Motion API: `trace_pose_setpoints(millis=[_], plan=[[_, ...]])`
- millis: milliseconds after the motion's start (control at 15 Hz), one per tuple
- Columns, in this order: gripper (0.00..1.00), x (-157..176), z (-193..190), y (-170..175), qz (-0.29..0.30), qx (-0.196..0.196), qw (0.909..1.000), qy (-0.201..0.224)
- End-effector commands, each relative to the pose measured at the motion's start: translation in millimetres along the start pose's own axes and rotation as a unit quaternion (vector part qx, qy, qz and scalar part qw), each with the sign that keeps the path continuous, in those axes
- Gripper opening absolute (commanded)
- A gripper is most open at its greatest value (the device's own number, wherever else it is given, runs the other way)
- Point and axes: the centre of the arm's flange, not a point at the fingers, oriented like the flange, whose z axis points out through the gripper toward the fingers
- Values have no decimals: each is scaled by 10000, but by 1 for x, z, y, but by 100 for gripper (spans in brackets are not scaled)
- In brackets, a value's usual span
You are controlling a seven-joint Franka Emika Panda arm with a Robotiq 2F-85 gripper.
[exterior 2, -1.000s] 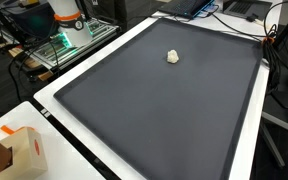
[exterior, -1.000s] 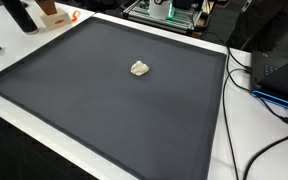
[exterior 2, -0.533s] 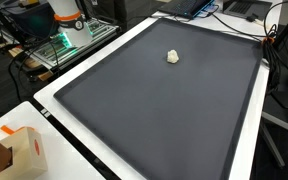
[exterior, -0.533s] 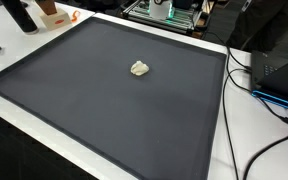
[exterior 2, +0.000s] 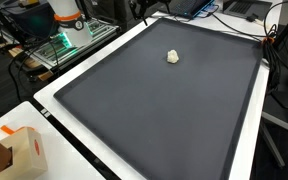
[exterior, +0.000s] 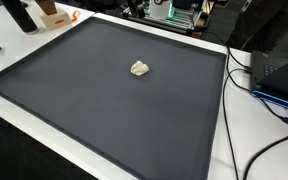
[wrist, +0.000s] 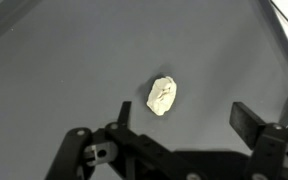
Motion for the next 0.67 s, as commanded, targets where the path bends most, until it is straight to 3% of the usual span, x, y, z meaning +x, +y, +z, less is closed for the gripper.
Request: trace_pose_setpoints(millis=[0,600], plan=[[100,22,31,17,618,151,9980,24],[100,58,83,34,1460,-68,9893,8]])
